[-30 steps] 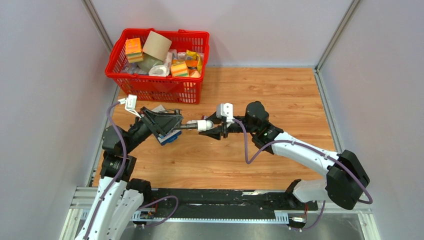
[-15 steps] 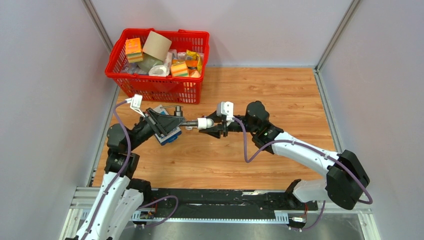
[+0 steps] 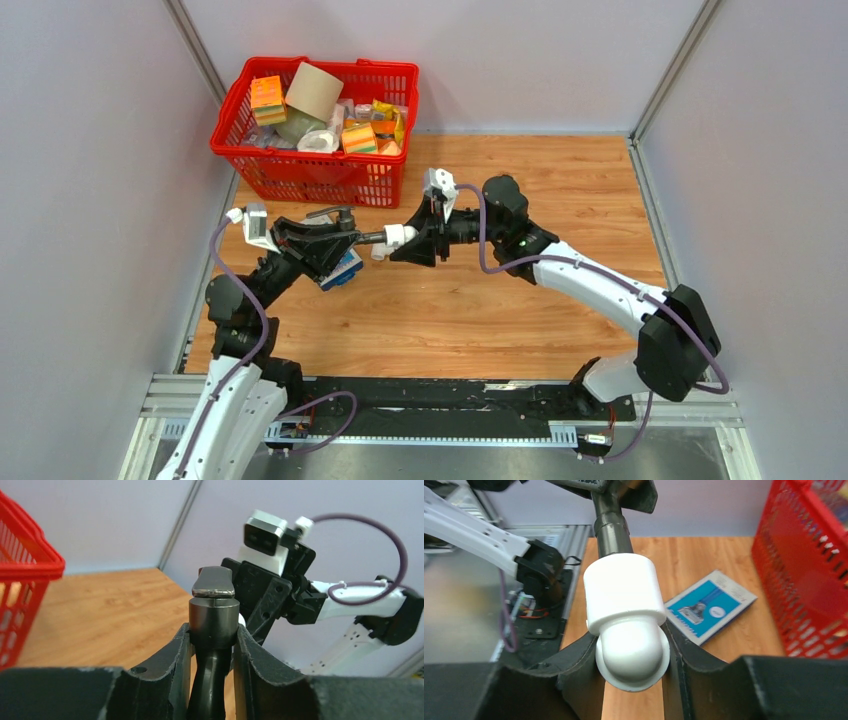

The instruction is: Install the water faucets

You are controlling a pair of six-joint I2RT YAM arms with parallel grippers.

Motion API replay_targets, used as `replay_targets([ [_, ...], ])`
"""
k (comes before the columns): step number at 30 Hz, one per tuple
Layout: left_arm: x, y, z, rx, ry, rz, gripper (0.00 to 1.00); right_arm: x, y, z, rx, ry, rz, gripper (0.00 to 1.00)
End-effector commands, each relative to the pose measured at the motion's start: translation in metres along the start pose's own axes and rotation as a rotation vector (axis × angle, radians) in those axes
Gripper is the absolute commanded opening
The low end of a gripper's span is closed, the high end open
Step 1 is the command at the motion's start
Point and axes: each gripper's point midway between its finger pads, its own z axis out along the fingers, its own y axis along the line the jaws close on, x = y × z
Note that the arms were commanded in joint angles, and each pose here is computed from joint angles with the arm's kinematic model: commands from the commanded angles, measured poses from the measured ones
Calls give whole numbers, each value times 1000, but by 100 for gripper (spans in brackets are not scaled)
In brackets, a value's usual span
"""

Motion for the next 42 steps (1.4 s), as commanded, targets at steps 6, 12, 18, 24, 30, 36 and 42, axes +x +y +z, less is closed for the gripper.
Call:
replay_targets([
  [6,-31,-5,-10,141,-343,495,0,-22,-30,-14,-19,5,725,0],
  [12,-36,24,-4,42,-397,309,0,-12,-51,-20,103,-20,620,26],
  [18,-35,73,-4,-241,-373,-35,0,-12,-50,-38,159,-30,242,61],
  [24,-23,91,-6,-401,-287,-198,0,-21,-30,-55,145,-129,-105,73],
  [30,-7,77,9,-403,-94,-320,0,-28,-8,-75,172,-210,-534,79],
  [36,11,51,25,-247,48,-453,0,-31,2,-84,219,-202,-815,81],
  [42,16,32,33,-117,104,-551,0,-21,20,-74,119,-178,-920,82],
])
